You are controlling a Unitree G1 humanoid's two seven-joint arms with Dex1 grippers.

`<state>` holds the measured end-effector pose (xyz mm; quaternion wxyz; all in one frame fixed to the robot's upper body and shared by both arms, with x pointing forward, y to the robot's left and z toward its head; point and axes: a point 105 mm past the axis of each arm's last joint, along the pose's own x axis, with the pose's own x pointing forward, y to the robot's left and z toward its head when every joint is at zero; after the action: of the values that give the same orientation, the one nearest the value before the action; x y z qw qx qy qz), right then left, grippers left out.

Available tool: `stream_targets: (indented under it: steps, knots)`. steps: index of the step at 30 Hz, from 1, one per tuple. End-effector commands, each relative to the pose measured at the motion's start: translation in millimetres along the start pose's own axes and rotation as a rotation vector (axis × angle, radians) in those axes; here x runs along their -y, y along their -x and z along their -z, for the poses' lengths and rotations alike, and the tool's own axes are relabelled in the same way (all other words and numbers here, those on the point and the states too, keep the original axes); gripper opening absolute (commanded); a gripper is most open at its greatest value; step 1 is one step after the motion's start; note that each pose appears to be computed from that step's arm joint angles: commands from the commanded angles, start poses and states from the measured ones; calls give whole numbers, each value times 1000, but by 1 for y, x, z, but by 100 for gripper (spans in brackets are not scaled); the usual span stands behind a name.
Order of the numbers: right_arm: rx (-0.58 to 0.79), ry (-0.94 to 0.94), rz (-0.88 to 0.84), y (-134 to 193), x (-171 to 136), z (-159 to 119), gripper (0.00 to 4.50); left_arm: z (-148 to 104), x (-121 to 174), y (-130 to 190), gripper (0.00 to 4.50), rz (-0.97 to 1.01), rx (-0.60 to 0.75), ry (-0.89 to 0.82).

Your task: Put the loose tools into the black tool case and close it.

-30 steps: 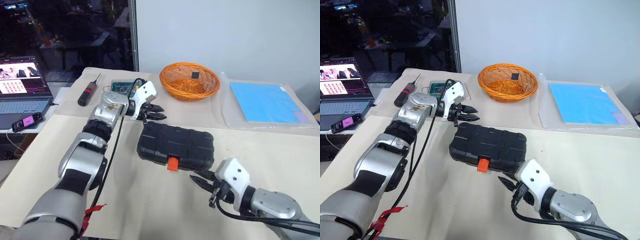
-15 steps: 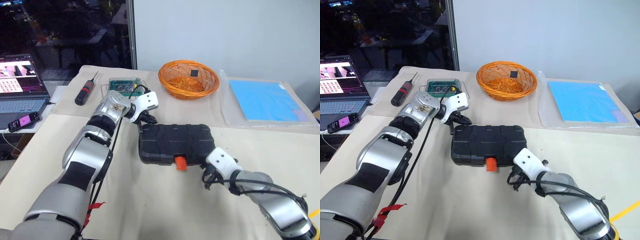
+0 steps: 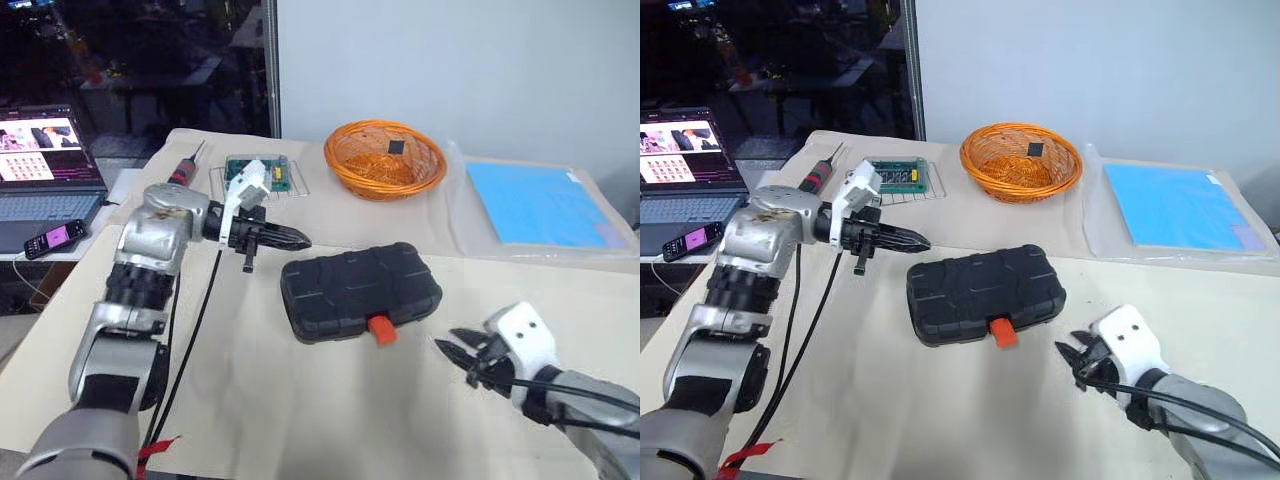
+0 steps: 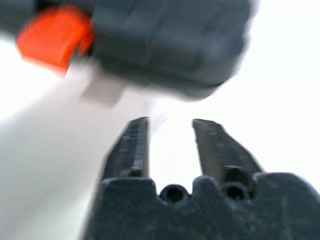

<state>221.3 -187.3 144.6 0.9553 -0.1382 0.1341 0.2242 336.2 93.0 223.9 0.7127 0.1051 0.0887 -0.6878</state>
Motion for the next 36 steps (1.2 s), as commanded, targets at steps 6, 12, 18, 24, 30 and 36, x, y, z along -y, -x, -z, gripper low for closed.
stream_targets:
  steps: [6,12,18,24,30,36]
  knots:
    - [93,-106,-132,-28,-41,-35,187,48,10,-47,225,117,-160,-62]
    - [21,-127,-197,-41,-63,-30,15,76,5,-52,225,119,-249,-72]
    - [-98,-85,-205,-52,-69,-11,3,79,4,-54,225,107,-246,-70]
    - [-79,-69,-200,-50,-69,-12,3,82,4,-54,225,95,-241,-67]
    - [-45,-111,-212,-30,-70,-13,143,81,2,-52,225,75,-233,-67]
    - [-96,-158,-119,-32,-66,1,355,82,1,-54,225,69,-234,-67]
